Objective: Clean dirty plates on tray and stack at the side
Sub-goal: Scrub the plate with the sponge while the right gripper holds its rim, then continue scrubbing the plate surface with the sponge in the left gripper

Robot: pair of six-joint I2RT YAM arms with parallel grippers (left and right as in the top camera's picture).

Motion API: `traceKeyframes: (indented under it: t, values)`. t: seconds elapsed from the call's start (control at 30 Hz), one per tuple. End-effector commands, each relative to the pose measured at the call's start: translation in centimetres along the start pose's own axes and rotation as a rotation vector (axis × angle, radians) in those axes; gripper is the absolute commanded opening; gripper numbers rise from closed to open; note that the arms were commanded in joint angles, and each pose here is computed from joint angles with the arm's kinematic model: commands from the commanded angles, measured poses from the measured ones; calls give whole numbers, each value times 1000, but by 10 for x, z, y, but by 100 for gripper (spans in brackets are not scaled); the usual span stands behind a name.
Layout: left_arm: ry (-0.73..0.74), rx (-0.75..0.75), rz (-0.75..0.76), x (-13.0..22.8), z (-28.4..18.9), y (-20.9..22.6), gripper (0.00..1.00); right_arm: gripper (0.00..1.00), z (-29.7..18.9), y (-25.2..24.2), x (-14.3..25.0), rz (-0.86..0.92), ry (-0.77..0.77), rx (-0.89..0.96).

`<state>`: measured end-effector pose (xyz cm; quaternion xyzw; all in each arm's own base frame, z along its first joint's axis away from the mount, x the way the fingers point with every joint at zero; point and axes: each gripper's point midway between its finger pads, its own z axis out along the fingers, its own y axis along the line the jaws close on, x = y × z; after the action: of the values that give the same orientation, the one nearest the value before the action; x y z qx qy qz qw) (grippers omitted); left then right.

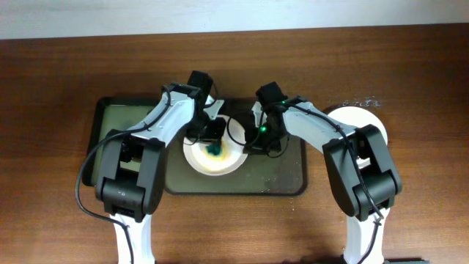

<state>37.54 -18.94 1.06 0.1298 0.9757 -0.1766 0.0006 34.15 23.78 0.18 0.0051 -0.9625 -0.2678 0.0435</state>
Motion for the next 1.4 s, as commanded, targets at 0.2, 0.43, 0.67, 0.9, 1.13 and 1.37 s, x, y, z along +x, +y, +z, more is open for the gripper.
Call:
traceKeyframes:
  t: [0.2,0.43,0.67,0.9,1.13,1.37]
  values:
    - [-272,-735,-413,-22,-34,118,0,4,17,-23,9,0,30,85]
    - [-107,-835,-361,15,-42,126,0,4,17,-23,7,-3,25,83]
    - [254,-11,124,59,8,4,0,4,17,-23,7,-3,24,82]
    - [250,220,107,61,4,-36,0,4,17,-23,7,-2,25,82]
    - [93,30,-139,19,15,-8,0,4,17,-23,7,-2,25,82]
    - [-276,-398,-322,-49,-5,69,0,4,17,-23,7,-2,24,83]
